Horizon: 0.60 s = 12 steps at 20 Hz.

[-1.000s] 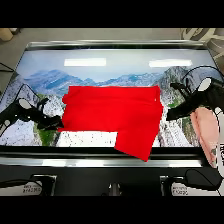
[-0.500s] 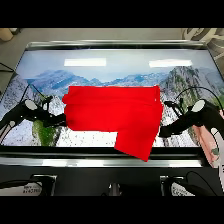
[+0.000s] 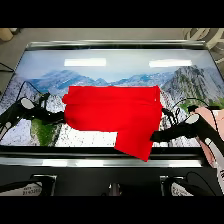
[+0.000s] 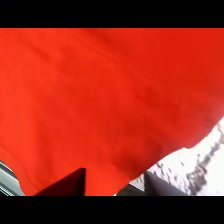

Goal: Fold the shirts.

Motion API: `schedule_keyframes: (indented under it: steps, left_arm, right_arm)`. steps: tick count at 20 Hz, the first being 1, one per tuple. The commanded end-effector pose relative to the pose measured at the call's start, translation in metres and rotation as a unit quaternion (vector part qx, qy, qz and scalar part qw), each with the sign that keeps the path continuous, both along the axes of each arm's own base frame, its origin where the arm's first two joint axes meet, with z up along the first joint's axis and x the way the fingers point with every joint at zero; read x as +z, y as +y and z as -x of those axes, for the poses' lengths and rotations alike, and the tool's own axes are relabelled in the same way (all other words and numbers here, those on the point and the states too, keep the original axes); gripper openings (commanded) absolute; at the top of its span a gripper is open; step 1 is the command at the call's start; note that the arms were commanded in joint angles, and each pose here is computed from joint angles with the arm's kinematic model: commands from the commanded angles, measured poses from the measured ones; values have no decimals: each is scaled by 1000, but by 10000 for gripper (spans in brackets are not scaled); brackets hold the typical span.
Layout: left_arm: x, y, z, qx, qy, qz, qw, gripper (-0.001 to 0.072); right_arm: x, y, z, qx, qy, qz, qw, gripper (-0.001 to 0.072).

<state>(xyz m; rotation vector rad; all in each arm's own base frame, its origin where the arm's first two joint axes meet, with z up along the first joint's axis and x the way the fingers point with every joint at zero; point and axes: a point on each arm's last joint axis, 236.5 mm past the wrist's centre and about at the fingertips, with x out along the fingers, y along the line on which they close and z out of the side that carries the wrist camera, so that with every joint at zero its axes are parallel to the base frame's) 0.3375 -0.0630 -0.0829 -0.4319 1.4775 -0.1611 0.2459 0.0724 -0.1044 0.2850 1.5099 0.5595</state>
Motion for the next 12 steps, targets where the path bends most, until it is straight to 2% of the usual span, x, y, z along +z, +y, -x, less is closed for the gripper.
schedule_keyframes:
  steps: [1, 3, 7, 10, 12]
  left_arm:
    - [3, -2, -1, -9, -8, 4, 1000, 30]
    - [3, -2, -1, -13, -10, 3, 1000, 30]
    - [25, -2, -10, -36, -52, -2, 998, 29]
    - [80, 4, -33, -33, -133, -12, 991, 29]
    - [106, 15, -59, 5, -179, -19, 984, 29]
  right_arm:
    - [-5, 3, -1, -27, 4, -4, 1000, 239]
    - [-4, 4, -1, -28, 3, -6, 1000, 33]
    - [26, 9, -33, 2, -70, -24, 997, 17]
    - [94, -7, -95, 8, -177, 7, 984, 17]
    - [137, -24, -145, -4, -251, 40, 967, 16]
